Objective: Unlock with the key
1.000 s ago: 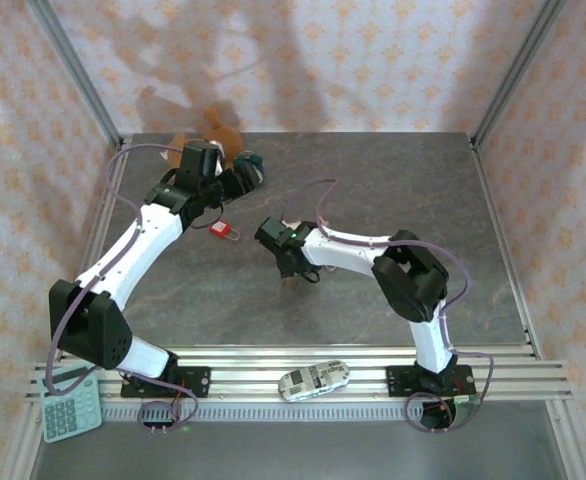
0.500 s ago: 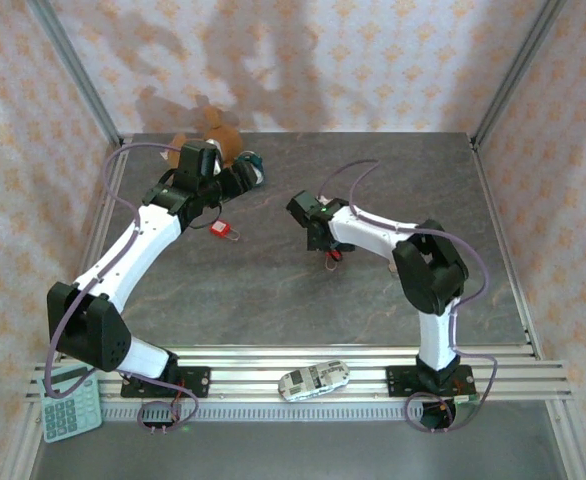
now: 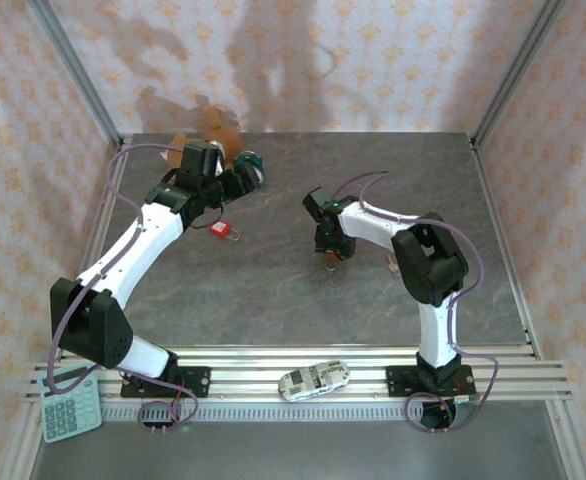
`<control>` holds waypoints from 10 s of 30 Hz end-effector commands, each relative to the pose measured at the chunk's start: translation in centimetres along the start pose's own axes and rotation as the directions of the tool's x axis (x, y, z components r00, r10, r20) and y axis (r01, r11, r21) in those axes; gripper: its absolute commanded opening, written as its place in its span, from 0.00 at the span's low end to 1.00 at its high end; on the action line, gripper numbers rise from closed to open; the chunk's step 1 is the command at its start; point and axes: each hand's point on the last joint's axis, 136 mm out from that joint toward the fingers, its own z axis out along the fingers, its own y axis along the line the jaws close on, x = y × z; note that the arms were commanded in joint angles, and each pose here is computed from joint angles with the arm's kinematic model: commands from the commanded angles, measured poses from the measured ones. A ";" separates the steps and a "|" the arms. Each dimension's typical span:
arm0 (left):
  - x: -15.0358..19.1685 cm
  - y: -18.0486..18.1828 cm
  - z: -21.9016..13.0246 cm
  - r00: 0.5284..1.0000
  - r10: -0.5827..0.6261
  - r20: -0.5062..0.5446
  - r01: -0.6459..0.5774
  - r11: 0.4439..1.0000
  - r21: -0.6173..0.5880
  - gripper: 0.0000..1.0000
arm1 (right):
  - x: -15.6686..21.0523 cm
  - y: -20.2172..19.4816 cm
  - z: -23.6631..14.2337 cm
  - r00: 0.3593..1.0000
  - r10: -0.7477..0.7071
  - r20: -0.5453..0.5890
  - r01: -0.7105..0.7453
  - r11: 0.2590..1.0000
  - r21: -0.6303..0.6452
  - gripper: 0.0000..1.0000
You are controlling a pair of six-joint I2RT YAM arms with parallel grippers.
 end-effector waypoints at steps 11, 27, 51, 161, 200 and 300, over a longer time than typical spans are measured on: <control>-1.7 1.3 -0.8 0.999 -0.037 0.036 0.038 0.999 -0.017 0.75 | 1.9 5.2 -4.1 0.990 -0.120 0.073 0.125 0.989 -0.078 0.40; -4.6 3.8 -2.7 0.983 -0.121 0.139 0.127 0.991 -0.034 0.75 | 3.7 13.0 -4.0 0.983 -0.140 0.120 0.155 0.980 -0.122 0.61; -2.2 1.5 -3.1 0.927 -0.206 0.314 0.225 0.974 -0.025 0.74 | 1.4 5.4 -15.0 0.920 -0.192 0.343 0.290 0.920 -0.263 0.70; 21.7 -9.0 -2.0 0.412 0.726 0.551 -0.907 0.381 0.177 0.80 | -0.7 -2.0 -17.6 0.950 0.072 0.304 0.045 0.932 -0.361 0.05; 22.2 -10.6 0.1 0.520 0.614 0.594 -0.854 0.356 0.379 0.60 | 3.9 1.4 -22.0 0.963 -0.048 0.264 0.213 0.735 -0.644 0.07; 21.0 -11.1 -2.1 0.844 0.527 0.100 -0.323 0.351 0.879 0.00 | 4.4 2.8 -22.4 0.746 -0.019 0.666 0.591 0.479 -0.649 0.57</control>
